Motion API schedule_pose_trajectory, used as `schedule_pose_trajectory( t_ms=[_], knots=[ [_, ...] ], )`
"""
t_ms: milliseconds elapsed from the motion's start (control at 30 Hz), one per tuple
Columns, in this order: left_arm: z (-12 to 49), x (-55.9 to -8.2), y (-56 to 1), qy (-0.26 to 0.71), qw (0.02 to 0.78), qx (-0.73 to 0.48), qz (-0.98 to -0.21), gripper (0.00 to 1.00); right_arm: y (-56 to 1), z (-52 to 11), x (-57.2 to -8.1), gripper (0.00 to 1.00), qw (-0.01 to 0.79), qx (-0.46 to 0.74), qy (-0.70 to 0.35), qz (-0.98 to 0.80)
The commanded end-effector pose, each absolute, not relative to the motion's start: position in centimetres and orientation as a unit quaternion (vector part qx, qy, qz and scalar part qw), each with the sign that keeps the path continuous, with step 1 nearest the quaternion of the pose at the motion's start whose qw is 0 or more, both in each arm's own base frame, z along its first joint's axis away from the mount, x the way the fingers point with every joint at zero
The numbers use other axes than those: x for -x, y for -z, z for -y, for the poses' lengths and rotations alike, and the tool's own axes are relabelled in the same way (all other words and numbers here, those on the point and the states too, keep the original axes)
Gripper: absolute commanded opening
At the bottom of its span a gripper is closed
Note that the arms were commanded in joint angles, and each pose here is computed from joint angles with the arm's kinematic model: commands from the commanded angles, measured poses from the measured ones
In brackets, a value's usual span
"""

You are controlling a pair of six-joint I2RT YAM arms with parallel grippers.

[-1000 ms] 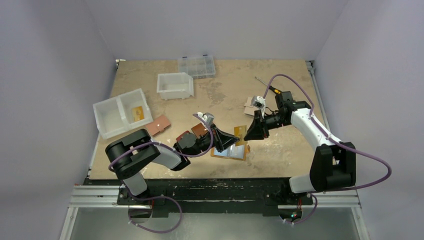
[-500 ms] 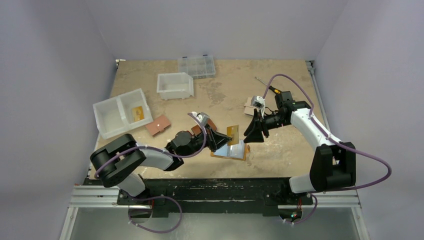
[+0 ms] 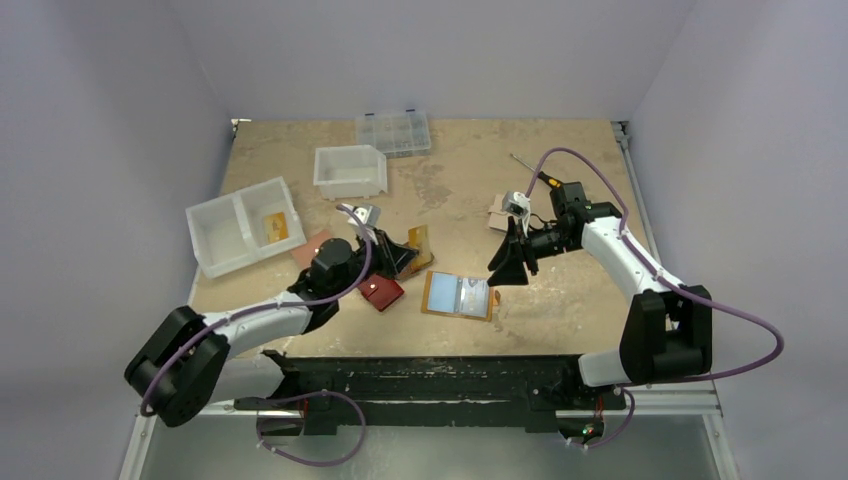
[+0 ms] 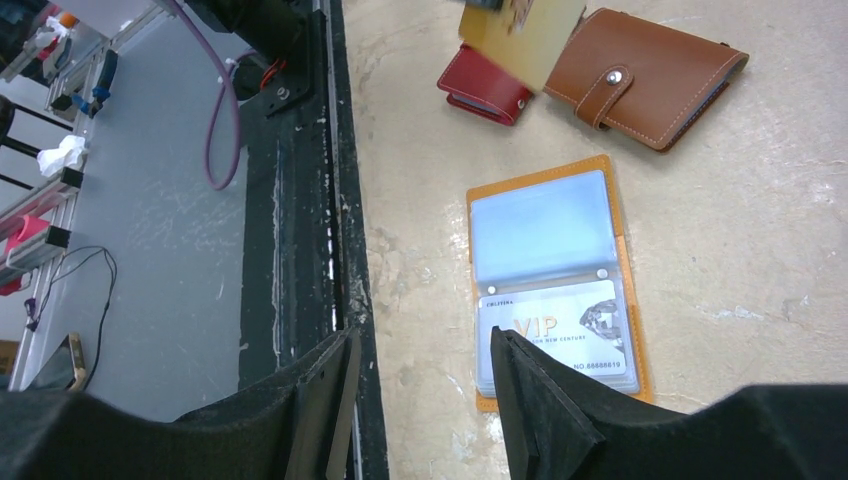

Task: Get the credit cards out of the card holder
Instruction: Place the credit card in the storage box.

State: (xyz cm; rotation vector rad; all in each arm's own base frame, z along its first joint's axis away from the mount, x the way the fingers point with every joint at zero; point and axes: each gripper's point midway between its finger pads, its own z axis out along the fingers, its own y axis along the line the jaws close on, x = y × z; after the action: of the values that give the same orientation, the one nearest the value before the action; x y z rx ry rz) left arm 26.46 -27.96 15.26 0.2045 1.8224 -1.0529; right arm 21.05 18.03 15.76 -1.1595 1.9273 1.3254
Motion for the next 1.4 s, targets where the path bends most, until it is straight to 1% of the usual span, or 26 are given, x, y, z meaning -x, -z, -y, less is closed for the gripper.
schedule_pose_trajectory(
  t_ms=[0,100,233,367,500,600,700,833,933,1067,1167,1367],
  knots=[
    [23.9,-28.4,-15.4,0.360,0.512,-0.068,-0.777,0.00,-17.4,-18.2,-21.7,0.58,0.294,0.448,-0.477,-0.697],
    [20.6,-29.9,-15.9,0.308,0.530,-0.036,-0.789,0.00,-17.4,-18.1,-21.7,0.58,0.296,0.450,-0.474,-0.697],
    [15.7,-31.8,-16.5,0.239,0.554,0.041,-0.796,0.00,-17.5,-18.0,-21.7,0.58,0.301,0.454,-0.468,-0.696],
    [11.8,-32.9,-17.8,0.204,0.574,0.122,-0.783,0.00,-17.7,-18.0,-21.6,0.58,0.306,0.456,-0.464,-0.695],
    [8.8,-34.2,-18.6,0.180,0.569,0.179,-0.783,0.00,-17.6,-17.9,-21.7,0.58,0.307,0.458,-0.460,-0.696],
    [7.4,-35.6,-19.9,0.180,0.560,0.183,-0.788,0.00,-17.5,-17.9,-21.7,0.58,0.308,0.459,-0.458,-0.696],
    [5.7,-36.7,-20.7,0.171,0.555,0.155,-0.799,0.00,-17.6,-17.9,-21.7,0.58,0.311,0.461,-0.456,-0.695],
    [2.0,-37.3,-20.0,0.115,0.523,0.135,-0.834,0.00,-17.8,-17.8,-21.6,0.58,0.318,0.466,-0.450,-0.692],
    [-0.9,-37.3,-19.9,0.073,0.520,0.135,-0.840,0.00,-18.0,-17.8,-21.6,0.58,0.322,0.467,-0.448,-0.691],
    [-3.2,-37.4,-19.5,0.036,0.517,0.136,-0.844,0.00,-18.0,-17.8,-21.5,0.58,0.320,0.468,-0.450,-0.690],
    [-4.3,-37.7,-18.5,0.032,0.508,0.146,-0.848,0.00,-17.9,-17.8,-21.5,0.58,0.319,0.468,-0.448,-0.691],
    [-5.0,-38.4,-15.7,0.065,0.481,0.157,-0.860,0.00,-17.9,-17.7,-21.5,0.58,0.325,0.472,-0.441,-0.691]
  ],
)
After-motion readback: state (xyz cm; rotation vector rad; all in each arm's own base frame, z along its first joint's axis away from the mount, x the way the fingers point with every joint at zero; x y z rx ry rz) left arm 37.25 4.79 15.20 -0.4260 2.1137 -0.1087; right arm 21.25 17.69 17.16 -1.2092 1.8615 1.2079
